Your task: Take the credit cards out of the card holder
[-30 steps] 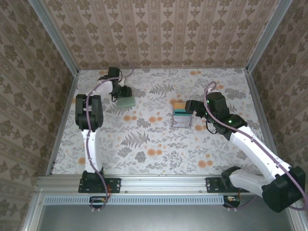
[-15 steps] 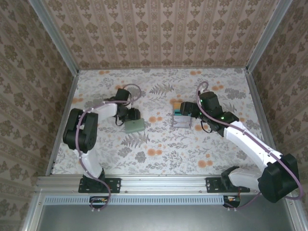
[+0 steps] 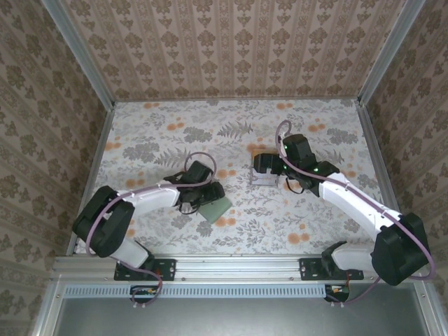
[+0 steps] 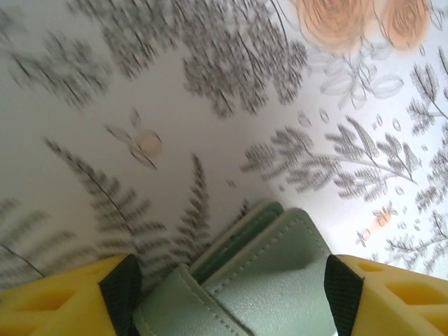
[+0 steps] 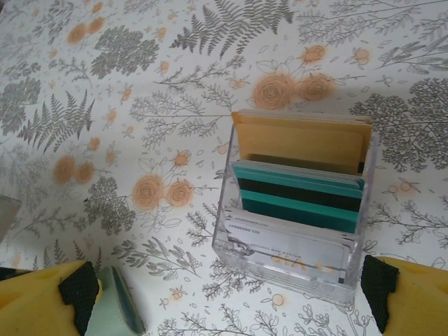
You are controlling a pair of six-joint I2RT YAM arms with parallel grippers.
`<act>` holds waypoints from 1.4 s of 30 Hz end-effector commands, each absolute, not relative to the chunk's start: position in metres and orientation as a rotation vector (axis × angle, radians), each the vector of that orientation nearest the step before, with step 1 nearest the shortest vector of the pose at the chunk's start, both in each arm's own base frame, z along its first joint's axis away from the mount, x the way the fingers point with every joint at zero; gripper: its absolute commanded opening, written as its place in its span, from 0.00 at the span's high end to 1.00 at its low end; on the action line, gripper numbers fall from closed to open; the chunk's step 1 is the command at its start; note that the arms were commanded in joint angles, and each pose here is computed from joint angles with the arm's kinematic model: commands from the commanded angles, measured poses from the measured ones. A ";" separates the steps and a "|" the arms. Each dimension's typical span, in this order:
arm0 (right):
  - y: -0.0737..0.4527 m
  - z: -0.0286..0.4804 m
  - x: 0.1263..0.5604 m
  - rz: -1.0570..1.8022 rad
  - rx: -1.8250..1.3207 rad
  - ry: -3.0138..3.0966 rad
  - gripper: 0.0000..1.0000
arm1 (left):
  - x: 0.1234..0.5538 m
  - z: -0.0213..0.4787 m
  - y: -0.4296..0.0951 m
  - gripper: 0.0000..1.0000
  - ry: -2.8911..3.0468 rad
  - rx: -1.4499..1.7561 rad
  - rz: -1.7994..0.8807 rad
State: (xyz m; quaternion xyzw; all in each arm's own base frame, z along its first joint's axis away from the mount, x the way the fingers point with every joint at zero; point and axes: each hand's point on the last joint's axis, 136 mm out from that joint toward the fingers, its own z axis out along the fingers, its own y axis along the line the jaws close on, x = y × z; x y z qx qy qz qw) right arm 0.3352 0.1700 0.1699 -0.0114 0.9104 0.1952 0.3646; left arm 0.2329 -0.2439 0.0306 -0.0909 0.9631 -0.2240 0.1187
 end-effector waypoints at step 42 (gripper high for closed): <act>0.138 0.159 0.231 0.392 0.132 2.332 0.00 | 0.187 0.039 -0.253 0.53 2.797 0.938 0.052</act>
